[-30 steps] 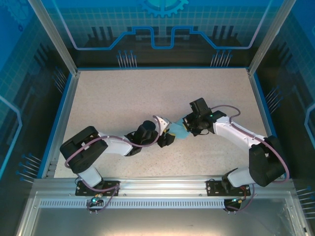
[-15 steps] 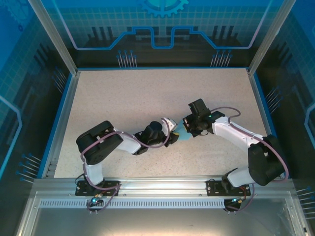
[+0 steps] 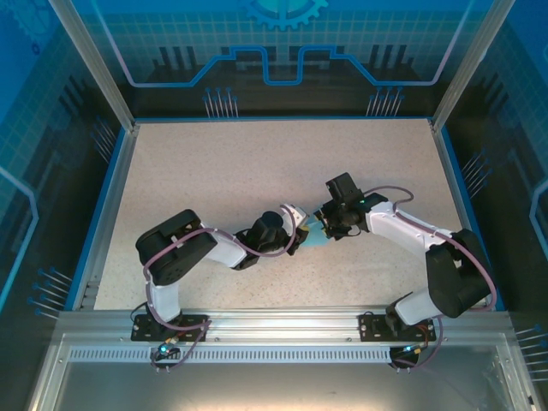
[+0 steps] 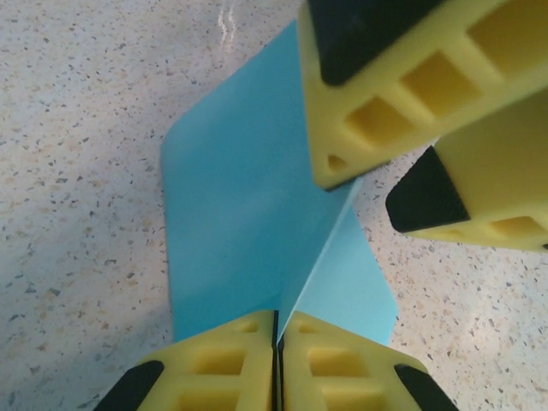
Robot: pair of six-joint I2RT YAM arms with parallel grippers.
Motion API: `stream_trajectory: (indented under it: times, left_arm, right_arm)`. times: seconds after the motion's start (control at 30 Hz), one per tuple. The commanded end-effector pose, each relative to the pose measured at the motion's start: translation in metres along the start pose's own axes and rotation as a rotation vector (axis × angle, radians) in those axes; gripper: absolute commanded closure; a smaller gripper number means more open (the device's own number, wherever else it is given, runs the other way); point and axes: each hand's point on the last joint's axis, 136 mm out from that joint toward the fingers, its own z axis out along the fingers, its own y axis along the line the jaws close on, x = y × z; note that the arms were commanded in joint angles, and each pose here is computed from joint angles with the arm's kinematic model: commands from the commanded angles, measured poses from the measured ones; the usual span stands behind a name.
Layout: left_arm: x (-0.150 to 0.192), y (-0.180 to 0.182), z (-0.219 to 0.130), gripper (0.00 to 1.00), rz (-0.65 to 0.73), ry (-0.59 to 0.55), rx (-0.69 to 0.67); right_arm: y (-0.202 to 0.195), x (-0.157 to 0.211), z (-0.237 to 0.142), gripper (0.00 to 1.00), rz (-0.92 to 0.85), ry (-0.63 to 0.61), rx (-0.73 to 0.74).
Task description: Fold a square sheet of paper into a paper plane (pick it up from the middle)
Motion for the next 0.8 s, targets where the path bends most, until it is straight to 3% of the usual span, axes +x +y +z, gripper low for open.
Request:
stream_trajectory:
  times: [0.0, 0.13, 0.27, 0.5, 0.77]
  left_arm:
    - [0.002, -0.004, 0.001, 0.89, -0.079, -0.004, 0.012]
    - [0.003, -0.007, 0.0, 0.91, -0.177, 0.019, 0.029]
    - [0.004, -0.006, -0.003, 0.92, -0.28, 0.04, 0.031]
    - [0.005, 0.001, -0.008, 0.93, -0.474, 0.047, 0.059]
    - [0.001, 0.006, -0.012, 0.92, -0.642, 0.022, 0.087]
  right_arm:
    - [0.008, -0.005, -0.009, 0.5, -0.116, 0.002, -0.022]
    - [0.012, -0.009, -0.01, 0.35, -0.314, 0.028, -0.06]
    - [0.029, -0.006, -0.013, 0.32, -0.503, 0.065, -0.173]
    - [0.022, 0.0, -0.022, 0.31, -0.714, 0.061, -0.263]
    - [-0.002, 0.004, -0.002, 0.4, -0.719, 0.118, -0.277]
